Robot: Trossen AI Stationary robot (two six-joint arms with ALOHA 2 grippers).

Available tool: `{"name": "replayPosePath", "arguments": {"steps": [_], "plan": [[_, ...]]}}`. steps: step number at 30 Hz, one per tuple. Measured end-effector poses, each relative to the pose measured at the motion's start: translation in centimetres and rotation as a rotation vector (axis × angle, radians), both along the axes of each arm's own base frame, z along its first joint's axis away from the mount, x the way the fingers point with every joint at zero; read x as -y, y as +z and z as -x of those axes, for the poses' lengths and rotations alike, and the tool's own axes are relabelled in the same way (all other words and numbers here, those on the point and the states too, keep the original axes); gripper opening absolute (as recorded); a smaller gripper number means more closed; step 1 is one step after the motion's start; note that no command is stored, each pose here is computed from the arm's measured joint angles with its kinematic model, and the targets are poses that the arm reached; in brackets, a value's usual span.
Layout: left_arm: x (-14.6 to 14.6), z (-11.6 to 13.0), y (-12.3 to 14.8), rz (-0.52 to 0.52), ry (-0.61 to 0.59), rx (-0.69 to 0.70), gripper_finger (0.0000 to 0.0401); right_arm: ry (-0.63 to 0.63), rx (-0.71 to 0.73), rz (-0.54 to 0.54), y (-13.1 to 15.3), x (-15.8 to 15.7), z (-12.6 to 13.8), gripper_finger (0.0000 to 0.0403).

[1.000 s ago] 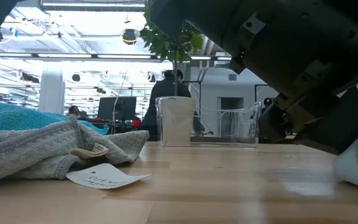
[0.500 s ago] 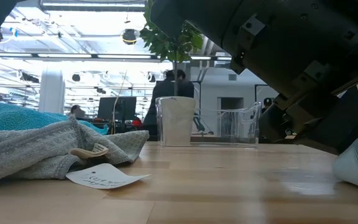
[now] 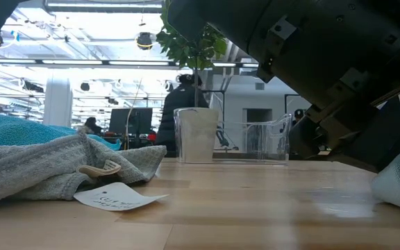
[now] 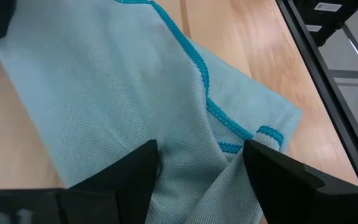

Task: Fold microfiber towels
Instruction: Fold the light blue microfiber cloth

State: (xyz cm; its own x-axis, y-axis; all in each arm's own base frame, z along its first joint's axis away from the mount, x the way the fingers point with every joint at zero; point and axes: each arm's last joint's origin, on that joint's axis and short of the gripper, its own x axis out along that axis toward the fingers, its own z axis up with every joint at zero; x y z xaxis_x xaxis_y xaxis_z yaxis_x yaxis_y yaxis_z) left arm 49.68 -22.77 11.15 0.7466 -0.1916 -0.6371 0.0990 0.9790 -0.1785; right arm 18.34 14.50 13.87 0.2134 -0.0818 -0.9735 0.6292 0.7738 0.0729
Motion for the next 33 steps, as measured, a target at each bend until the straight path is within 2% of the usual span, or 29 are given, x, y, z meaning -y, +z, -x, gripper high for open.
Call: {"name": "replayPosePath", "arguments": {"steps": [2,5,7,9,15,17,20,23,29,33], "plan": [[0.0,0.0,0.0,-0.001,0.0,0.0,0.0233,0.013,-0.007,-0.009,0.0,0.0,0.0,0.0153],[0.0,0.0,0.0,-0.001,0.001,0.0,0.0233,0.01,-0.018,-0.011,0.0,0.0,0.1,0.009],[0.0,0.0,0.0,-0.001,0.002,0.0,0.0233,-0.021,-0.027,-0.014,0.2,0.1,0.3,0.0039],[0.0,0.0,0.0,0.003,0.004,-0.001,0.0233,-0.062,-0.046,-0.011,0.3,0.3,0.5,0.0015],[0.0,0.0,0.0,0.003,0.006,-0.002,0.0233,-0.211,-0.119,0.029,1.1,0.9,2.2,0.0023],[0.0,0.0,0.0,0.003,0.005,-0.004,0.0233,-0.198,-0.081,0.014,1.5,0.6,2.4,0.0016],[0.0,0.0,-0.1,0.005,0.004,-0.007,0.0233,-0.166,0.063,-0.031,2.3,-0.1,2.1,0.0019],[0.0,0.0,0.0,0.005,0.005,-0.004,0.0233,-0.133,0.139,-0.045,2.8,-0.3,1.7,0.0054],[0.0,0.0,0.0,0.006,0.006,-0.002,0.0233,-0.078,0.092,-0.011,1.5,-0.2,0.7,0.0143],[0.0,0.0,-0.1,0.006,0.004,-0.004,0.0233,-0.046,0.049,-0.035,0.6,-0.3,0.1,0.0174]]}}
